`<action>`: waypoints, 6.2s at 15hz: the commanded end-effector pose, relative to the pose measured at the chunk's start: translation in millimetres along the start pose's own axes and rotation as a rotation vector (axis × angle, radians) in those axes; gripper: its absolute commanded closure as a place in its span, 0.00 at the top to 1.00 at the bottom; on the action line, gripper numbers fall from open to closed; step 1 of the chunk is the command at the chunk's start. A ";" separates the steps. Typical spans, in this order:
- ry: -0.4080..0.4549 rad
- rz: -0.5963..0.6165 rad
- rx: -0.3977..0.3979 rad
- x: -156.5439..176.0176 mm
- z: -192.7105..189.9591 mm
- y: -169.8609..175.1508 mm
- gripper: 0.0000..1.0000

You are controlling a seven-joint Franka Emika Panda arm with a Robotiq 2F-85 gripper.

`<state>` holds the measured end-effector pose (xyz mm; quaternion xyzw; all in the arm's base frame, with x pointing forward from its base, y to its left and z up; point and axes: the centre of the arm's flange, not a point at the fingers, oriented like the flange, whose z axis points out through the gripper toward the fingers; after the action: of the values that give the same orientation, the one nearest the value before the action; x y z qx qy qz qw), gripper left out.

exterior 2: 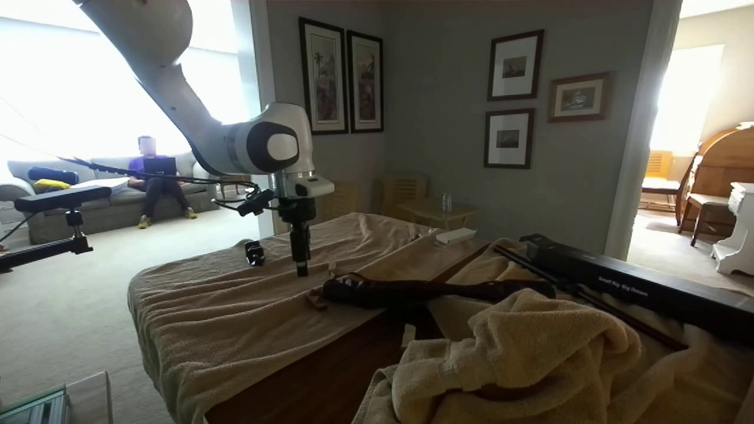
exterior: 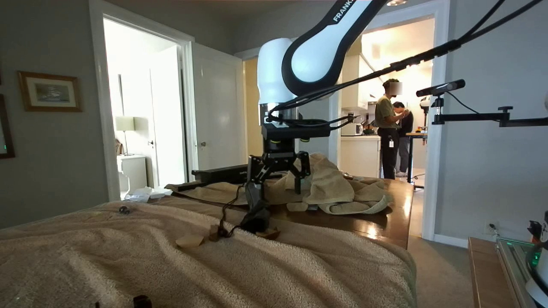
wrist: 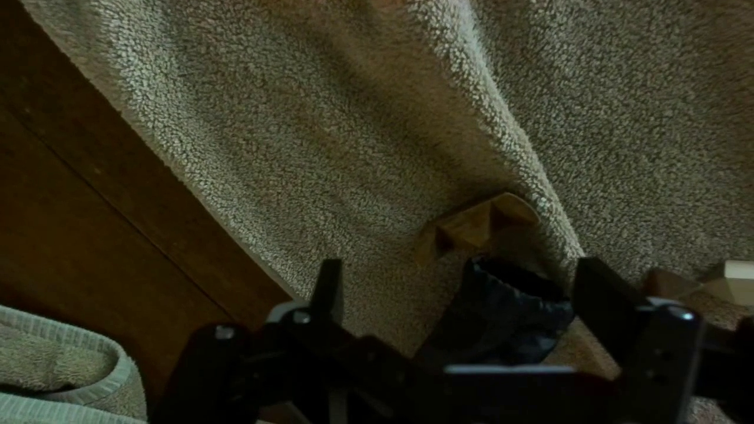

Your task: Move the wooden block to the right.

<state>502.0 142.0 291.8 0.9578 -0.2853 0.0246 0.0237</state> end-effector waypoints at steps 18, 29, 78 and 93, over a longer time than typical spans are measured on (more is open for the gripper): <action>-0.058 0.270 0.122 27.4 71.0 -24.6 1.00; -0.079 0.302 0.100 29.5 97.7 -31.4 1.00; -0.066 0.702 0.171 71.8 70.0 112.4 0.07; -0.065 0.840 0.104 91.5 103.0 154.2 0.08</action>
<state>496.2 -42.1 202.4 0.7679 -0.6386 0.0087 -0.0502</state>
